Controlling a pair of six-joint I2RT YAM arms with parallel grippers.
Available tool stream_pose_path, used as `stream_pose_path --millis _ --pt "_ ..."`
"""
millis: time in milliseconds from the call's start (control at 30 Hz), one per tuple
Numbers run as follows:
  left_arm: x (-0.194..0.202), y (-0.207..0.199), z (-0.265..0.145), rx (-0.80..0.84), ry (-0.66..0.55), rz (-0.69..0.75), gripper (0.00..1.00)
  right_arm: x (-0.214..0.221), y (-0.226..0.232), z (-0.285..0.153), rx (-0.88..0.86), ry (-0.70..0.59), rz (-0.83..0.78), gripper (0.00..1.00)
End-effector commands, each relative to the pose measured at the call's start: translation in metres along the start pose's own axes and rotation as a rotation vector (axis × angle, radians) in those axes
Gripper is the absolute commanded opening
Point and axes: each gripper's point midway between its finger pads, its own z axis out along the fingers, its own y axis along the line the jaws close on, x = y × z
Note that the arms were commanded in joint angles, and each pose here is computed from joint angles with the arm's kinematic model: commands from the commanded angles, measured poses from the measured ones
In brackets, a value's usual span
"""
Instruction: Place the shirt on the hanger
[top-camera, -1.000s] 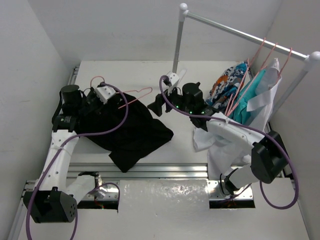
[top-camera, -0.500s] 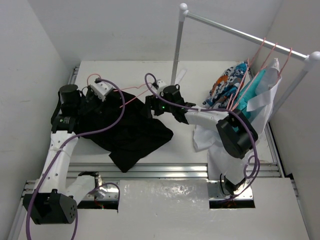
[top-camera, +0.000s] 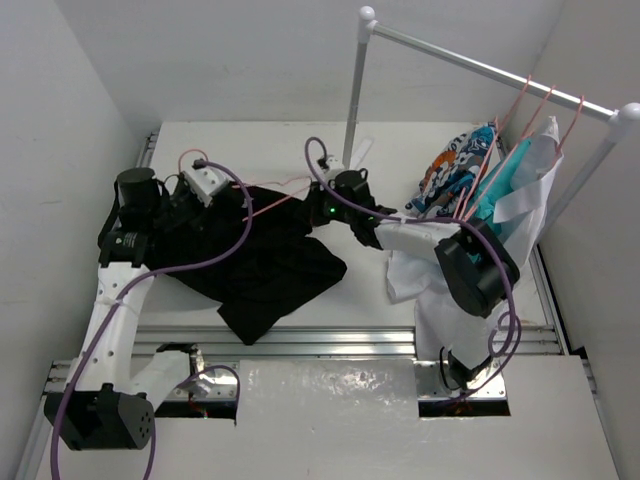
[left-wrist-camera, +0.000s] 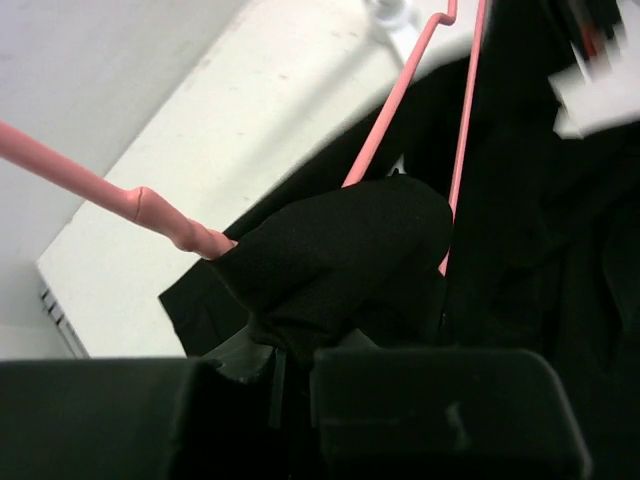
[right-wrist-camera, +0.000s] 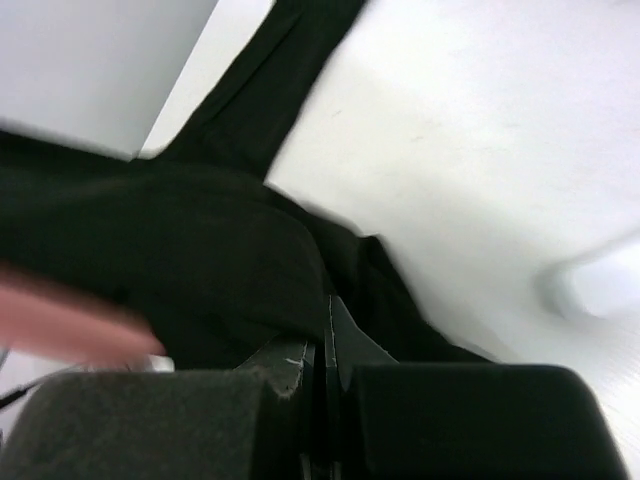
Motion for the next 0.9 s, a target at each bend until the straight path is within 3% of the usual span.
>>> stream_pose_path --millis 0,100,200,400,533,667,800,867 --pt "-0.016 -0.013 -0.017 0.083 -0.042 0.188 0.00 -0.075 -0.016 -0.034 0.078 -0.217 0.018 0.00" --pt "0.013 -0.019 -0.016 0.109 0.043 0.265 0.00 -0.089 -0.015 -0.047 0.114 -0.233 -0.056 0.00" --pt "0.029 0.004 -0.010 -0.010 0.102 0.273 0.00 -0.093 -0.010 -0.060 0.120 -0.243 -0.103 0.00" --pt "0.025 0.052 -0.004 -0.262 0.114 0.307 0.00 -0.090 0.006 -0.063 0.133 -0.221 -0.229 0.00" --pt "0.030 0.058 0.002 -0.341 0.161 0.318 0.00 -0.091 0.033 -0.056 0.155 -0.185 -0.394 0.00" --pt "0.028 0.082 -0.009 -0.526 0.189 0.305 0.00 -0.086 0.040 -0.050 0.180 -0.138 -0.421 0.00" --pt "0.032 0.060 0.003 -0.393 0.173 0.318 0.00 -0.083 0.061 -0.043 0.109 -0.163 -0.478 0.00" --pt "0.039 0.039 0.014 -0.281 0.165 0.288 0.00 -0.071 0.092 -0.036 -0.030 -0.136 -0.526 0.00"
